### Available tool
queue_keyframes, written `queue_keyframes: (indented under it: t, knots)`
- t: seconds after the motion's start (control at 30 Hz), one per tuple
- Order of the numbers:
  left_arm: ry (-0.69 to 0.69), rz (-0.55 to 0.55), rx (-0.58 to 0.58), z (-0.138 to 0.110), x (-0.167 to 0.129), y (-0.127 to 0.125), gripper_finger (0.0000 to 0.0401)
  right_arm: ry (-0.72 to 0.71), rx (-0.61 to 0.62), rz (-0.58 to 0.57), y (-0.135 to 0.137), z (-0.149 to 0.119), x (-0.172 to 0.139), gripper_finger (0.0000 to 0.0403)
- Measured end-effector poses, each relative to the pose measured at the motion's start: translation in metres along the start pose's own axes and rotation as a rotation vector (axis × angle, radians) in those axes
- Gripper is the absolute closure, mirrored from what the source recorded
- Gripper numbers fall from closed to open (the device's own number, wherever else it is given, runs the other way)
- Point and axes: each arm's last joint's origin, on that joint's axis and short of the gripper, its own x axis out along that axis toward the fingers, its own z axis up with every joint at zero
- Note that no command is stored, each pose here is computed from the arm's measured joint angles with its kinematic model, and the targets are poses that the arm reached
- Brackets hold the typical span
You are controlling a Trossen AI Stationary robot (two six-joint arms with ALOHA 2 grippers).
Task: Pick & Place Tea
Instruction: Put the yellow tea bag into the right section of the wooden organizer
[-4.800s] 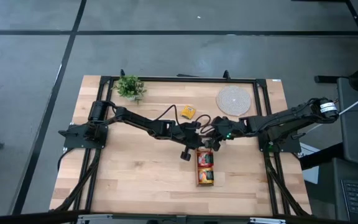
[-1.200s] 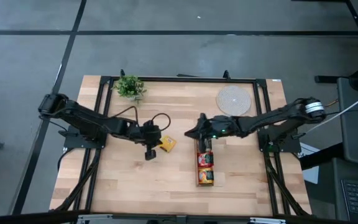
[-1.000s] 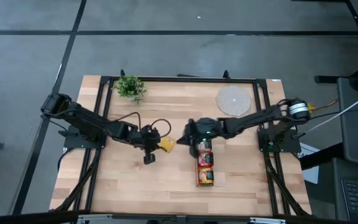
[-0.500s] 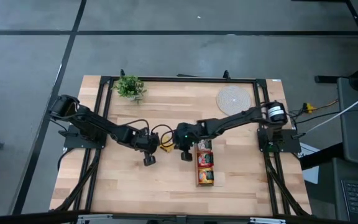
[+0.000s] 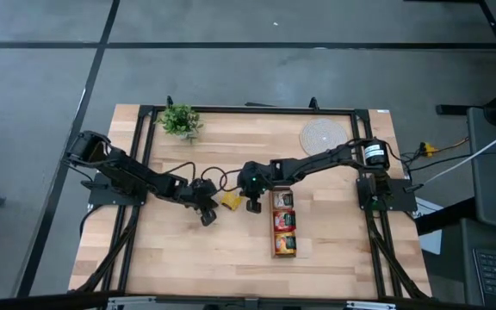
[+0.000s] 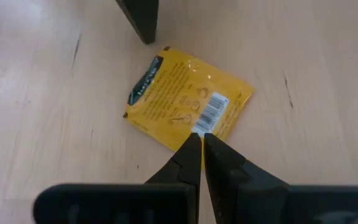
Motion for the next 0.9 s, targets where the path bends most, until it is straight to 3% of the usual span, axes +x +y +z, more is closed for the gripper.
queue_keyframes:
  t: [0.37,0.73,0.9]
  knots:
    - [-0.138,-0.008,0.003,0.006,0.0,-0.002,0.0398,0.013,0.017,-0.009,-0.005,-0.001,-0.001,0.038]
    - [0.001,0.01,-0.091,0.0,0.024,0.011,0.0399,0.054,0.079,-0.008,-0.007,-0.005,-0.001,0.0377]
    - [-0.012,-0.004,-0.102,-0.001,0.027,0.009,0.0399,0.101,0.117,-0.006,-0.011,-0.009,-0.002,0.0333]
